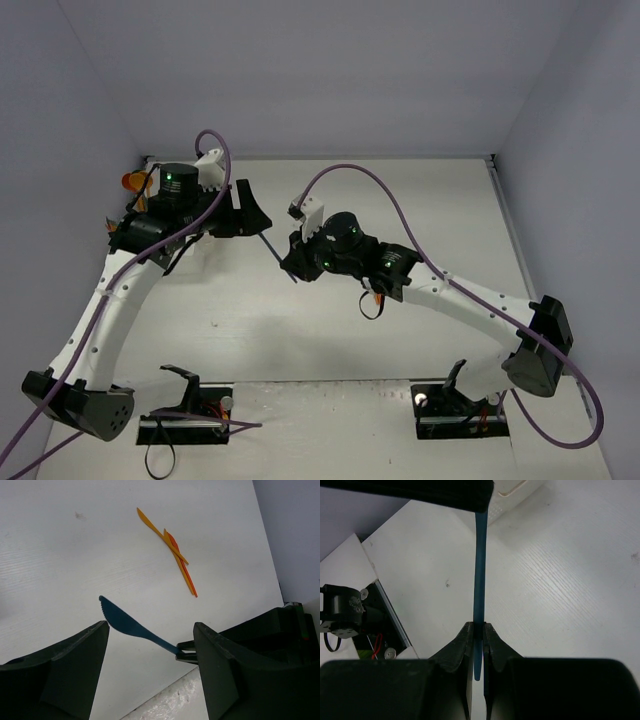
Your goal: Sort the eating utensils into containers
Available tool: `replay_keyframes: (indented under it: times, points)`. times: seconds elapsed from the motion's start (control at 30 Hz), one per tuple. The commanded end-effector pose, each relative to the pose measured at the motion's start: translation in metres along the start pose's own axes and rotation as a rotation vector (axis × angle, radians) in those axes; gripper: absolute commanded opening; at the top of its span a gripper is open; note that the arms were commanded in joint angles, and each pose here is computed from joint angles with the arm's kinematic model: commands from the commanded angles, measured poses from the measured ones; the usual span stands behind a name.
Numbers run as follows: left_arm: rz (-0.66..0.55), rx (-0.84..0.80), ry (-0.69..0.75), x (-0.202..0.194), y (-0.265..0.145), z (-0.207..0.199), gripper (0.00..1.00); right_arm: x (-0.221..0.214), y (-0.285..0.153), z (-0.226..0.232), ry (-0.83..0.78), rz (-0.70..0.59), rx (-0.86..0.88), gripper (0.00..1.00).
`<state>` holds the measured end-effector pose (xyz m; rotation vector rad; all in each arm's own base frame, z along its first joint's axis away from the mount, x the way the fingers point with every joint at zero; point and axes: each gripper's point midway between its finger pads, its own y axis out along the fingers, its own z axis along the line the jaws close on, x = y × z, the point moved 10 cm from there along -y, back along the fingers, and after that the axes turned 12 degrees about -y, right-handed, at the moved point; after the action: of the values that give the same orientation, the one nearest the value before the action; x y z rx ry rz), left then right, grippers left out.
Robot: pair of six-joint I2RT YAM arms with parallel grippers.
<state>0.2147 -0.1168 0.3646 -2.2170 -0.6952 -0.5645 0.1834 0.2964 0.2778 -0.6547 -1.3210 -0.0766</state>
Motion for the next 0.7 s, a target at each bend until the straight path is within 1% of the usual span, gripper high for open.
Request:
replay_keyframes:
  times: [0.0, 0.03, 0.1, 0.17, 0.23, 0.33, 0.47, 0.53, 0.6, 0.63, 0.67]
  points:
    - [-0.065, -0.035, 0.004, 0.0106, 0.0010, -0.0152, 0.62, 0.0433, -0.0175, 0.0090, -0.045, -0.185, 0.048, 0.00]
    - [-0.067, -0.035, 0.001, 0.0107, 0.0020, -0.0153, 0.58, 0.0437, -0.0178, 0.0092, -0.046, -0.186, 0.050, 0.00]
    - [-0.073, -0.036, -0.003, 0.0109, 0.0029, -0.0154, 0.46, 0.0440, -0.0184, 0.0096, -0.045, -0.189, 0.054, 0.00]
    - [-0.093, -0.038, -0.014, 0.0125, 0.0028, -0.0163, 0.38, 0.0426, -0.0181, 0.0093, -0.042, -0.188, 0.050, 0.00]
    - [-0.106, -0.041, -0.028, 0.0131, 0.0029, -0.0170, 0.32, 0.0427, -0.0186, 0.0090, -0.037, -0.191, 0.043, 0.00]
    - [-0.113, -0.048, -0.055, 0.0123, 0.0054, -0.0169, 0.28, 0.0430, -0.0179, 0.0084, -0.029, -0.194, 0.033, 0.00]
    - [-0.131, -0.065, -0.077, 0.0107, 0.0068, -0.0163, 0.12, 0.0440, -0.0164, 0.0081, -0.025, -0.198, 0.029, 0.03]
    - [-0.147, -0.079, -0.081, 0.0106, 0.0064, -0.0173, 0.05, 0.0441, -0.0163, 0.0079, -0.023, -0.199, 0.026, 0.07]
    - [-0.177, -0.095, -0.072, 0.0123, 0.0023, -0.0193, 0.01, 0.0437, -0.0156, 0.0070, -0.023, -0.199, 0.021, 0.13]
    - [-0.188, -0.096, -0.068, 0.0129, 0.0022, -0.0192, 0.00, 0.0441, -0.0157, 0.0075, -0.022, -0.200, 0.022, 0.15]
    - [-0.202, -0.098, -0.062, 0.0134, 0.0003, -0.0194, 0.00, 0.0445, -0.0157, 0.0075, -0.021, -0.201, 0.021, 0.23]
